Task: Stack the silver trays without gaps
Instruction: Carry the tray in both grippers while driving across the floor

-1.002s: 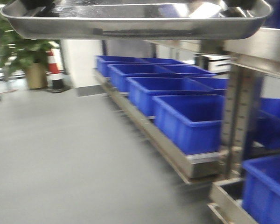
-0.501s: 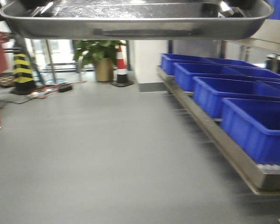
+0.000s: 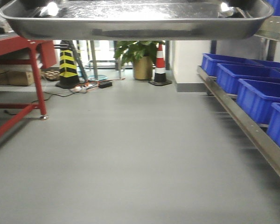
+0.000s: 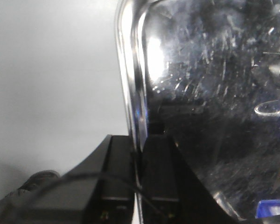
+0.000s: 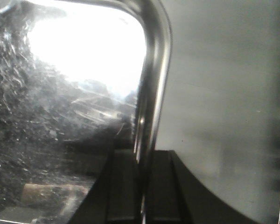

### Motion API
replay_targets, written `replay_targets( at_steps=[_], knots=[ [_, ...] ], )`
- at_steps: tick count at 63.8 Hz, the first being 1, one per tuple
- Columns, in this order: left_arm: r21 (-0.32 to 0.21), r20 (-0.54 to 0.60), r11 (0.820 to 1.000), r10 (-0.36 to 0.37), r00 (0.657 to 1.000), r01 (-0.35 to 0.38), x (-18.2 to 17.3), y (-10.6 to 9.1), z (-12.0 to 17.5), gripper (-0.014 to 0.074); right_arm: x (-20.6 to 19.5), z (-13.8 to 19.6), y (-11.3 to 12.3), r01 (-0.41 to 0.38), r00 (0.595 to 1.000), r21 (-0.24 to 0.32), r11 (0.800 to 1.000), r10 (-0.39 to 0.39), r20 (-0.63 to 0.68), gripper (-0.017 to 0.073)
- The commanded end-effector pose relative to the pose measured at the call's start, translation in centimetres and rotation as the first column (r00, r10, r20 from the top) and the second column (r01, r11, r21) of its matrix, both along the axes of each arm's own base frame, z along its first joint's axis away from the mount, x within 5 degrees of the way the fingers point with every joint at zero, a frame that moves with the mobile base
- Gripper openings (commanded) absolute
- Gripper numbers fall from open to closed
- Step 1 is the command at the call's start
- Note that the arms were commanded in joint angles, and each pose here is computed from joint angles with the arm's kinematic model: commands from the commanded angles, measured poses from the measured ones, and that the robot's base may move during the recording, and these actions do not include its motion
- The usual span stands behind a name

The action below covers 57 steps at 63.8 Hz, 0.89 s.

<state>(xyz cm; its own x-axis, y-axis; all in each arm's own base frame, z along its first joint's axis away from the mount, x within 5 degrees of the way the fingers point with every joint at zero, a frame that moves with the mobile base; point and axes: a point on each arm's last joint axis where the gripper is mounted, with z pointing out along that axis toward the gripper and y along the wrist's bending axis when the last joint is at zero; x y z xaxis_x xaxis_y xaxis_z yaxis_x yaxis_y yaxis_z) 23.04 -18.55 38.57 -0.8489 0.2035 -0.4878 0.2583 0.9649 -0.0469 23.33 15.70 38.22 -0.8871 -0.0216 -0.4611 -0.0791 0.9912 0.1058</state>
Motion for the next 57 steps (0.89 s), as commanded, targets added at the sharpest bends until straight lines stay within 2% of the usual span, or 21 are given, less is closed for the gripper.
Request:
replay_targets(
  at_steps=[1,57],
  knots=[
    [0.030,0.032,1.000,-0.001,0.999,0.000,-0.96,1.04,1.79,-0.0048,-0.50,1.87,-1.03,-0.005,0.998,-0.035,0.999,0.007,0.069,0.0057],
    [0.030,0.032,1.000,-0.001,0.999,0.000,-0.96,1.04,1.79,-0.0048,-0.50,1.87,-1.03,-0.005,0.998,-0.035,0.999,0.007,0.069,0.0057]
  ],
)
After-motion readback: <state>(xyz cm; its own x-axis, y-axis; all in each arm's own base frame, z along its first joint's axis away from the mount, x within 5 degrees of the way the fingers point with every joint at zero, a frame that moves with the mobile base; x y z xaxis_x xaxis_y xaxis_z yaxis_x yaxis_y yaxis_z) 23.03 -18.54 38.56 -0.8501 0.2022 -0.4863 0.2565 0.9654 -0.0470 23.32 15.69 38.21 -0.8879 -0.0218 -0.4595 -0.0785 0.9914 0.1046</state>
